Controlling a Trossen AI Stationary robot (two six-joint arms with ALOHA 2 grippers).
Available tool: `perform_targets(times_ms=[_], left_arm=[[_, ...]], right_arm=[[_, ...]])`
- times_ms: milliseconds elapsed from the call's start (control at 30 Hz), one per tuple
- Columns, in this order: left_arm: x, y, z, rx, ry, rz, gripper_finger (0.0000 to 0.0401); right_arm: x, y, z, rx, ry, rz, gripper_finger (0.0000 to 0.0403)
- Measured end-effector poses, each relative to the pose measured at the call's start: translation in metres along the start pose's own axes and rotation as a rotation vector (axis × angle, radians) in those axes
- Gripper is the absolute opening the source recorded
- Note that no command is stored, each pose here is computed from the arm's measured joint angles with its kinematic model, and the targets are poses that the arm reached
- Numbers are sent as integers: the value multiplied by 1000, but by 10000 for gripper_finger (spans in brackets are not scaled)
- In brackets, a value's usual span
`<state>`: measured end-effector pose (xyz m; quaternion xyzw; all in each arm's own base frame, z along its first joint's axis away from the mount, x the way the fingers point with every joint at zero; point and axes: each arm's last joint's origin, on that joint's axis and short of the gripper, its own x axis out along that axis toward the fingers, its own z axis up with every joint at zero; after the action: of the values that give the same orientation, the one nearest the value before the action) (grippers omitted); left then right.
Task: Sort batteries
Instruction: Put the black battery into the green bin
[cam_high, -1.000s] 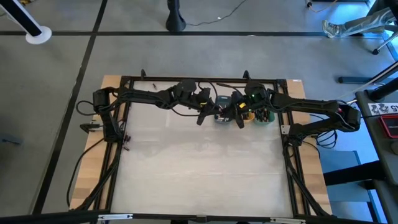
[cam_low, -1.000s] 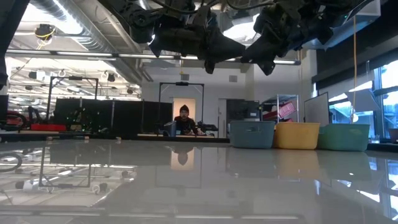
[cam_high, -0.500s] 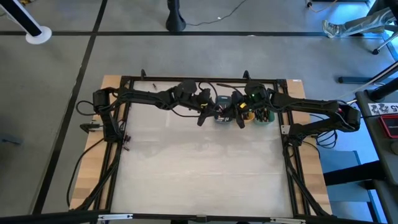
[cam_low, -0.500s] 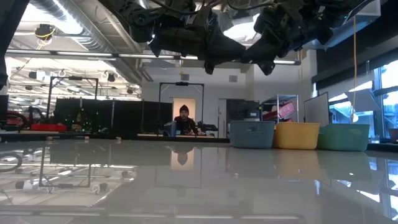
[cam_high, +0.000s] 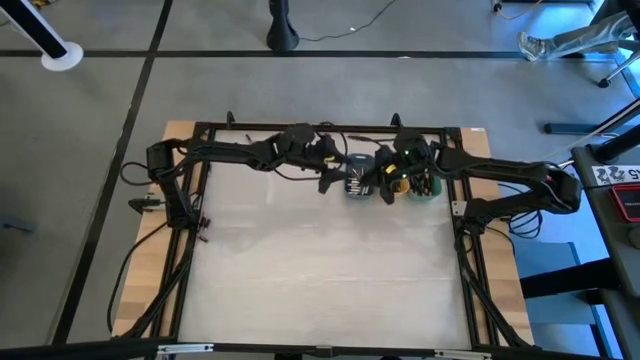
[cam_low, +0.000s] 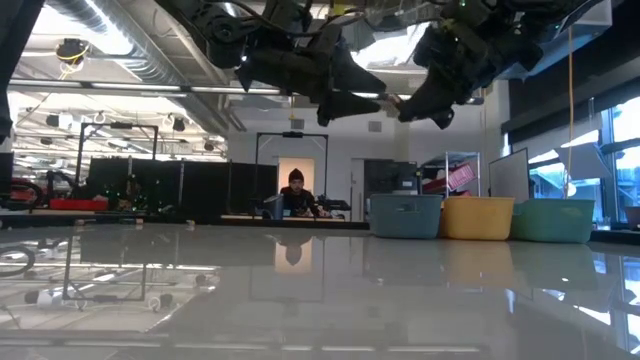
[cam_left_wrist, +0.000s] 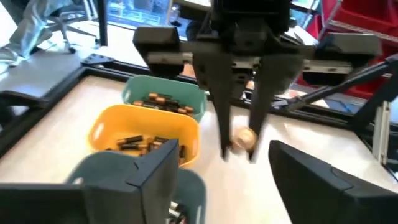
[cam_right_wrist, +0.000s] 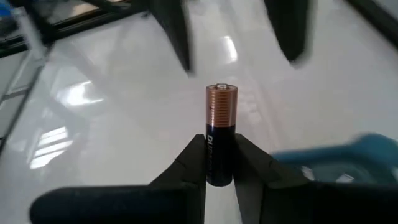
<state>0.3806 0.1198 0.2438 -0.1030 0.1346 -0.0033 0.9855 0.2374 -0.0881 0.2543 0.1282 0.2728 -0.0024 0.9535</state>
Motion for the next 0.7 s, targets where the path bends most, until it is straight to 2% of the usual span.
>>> perform_targets(times_ms=[167,233,400,500,600,700], left_arm=[[-19,8,7,1,63,42,261],[-27,13,7,-22,108,64,262],[-40,23,-4,-108,252,113,256],[-43,25,-10,-130,321,162,255],[-44,25,-15,-127,370,229,255],[-43,24,-17,-118,383,245,255]], right_arm=[[-23,-17,-2,55,4,-96,50],[-34,-25,-8,105,42,-172,50],[-58,-44,-34,302,248,-449,50],[-66,-49,-46,400,352,-560,50],[-69,-51,-52,446,414,-626,50],[-71,-50,-55,459,449,-647,51]])
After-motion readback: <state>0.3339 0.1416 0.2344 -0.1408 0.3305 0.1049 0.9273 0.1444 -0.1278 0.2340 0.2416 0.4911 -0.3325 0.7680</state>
